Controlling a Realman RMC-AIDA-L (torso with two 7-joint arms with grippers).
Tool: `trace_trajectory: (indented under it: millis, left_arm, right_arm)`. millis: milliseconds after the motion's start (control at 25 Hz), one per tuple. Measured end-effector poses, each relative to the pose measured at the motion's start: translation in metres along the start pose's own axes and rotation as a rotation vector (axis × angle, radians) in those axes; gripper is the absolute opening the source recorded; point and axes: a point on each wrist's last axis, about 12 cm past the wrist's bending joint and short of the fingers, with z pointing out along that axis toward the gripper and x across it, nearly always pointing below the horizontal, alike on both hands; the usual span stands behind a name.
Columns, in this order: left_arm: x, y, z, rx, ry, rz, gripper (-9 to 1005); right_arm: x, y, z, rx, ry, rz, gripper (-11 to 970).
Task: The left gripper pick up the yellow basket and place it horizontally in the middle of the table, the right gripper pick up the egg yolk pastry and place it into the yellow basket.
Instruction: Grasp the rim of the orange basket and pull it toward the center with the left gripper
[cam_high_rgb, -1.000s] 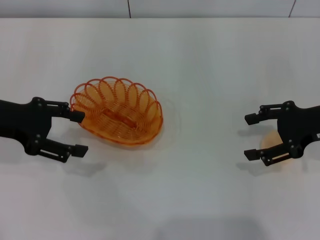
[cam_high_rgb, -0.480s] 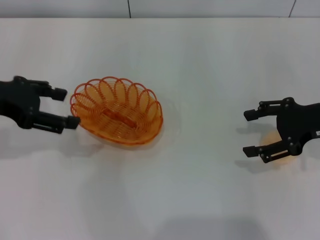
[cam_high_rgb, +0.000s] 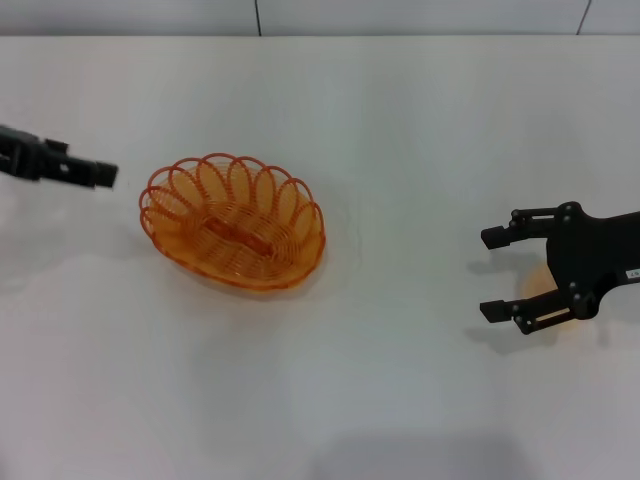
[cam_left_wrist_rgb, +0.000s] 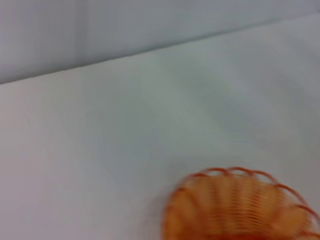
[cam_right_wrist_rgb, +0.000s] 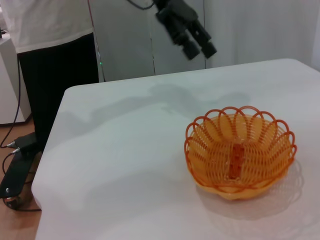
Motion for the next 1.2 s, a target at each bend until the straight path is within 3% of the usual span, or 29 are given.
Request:
trace_trajectory:
  millis: [320,440,800,1200]
  left_arm:
    - [-0.020,0.021,-0.005,-0.215,0.061,-0.148,867]
    - [-0.023,0.026,0.002,-0.242,0.079,-0.166,867]
    - [-0.026,0.031,0.042,-0.195,0.101,-0.137,865]
    - [-0.023,0.024,0.084,-0.130,0.109,-0.117,864]
  right_arm:
    - [0.000,0.001,0.002,-0.001,0.002,-0.014,869]
    - [0.000,0.001,0.003,-0.004,0.001,-0.020,870]
    - [-0.002,0.000,0.005,-0.009,-0.001,-0.030,870]
    - [-0.004,0.001,0.010,-0.026,0.004,-0.041,870]
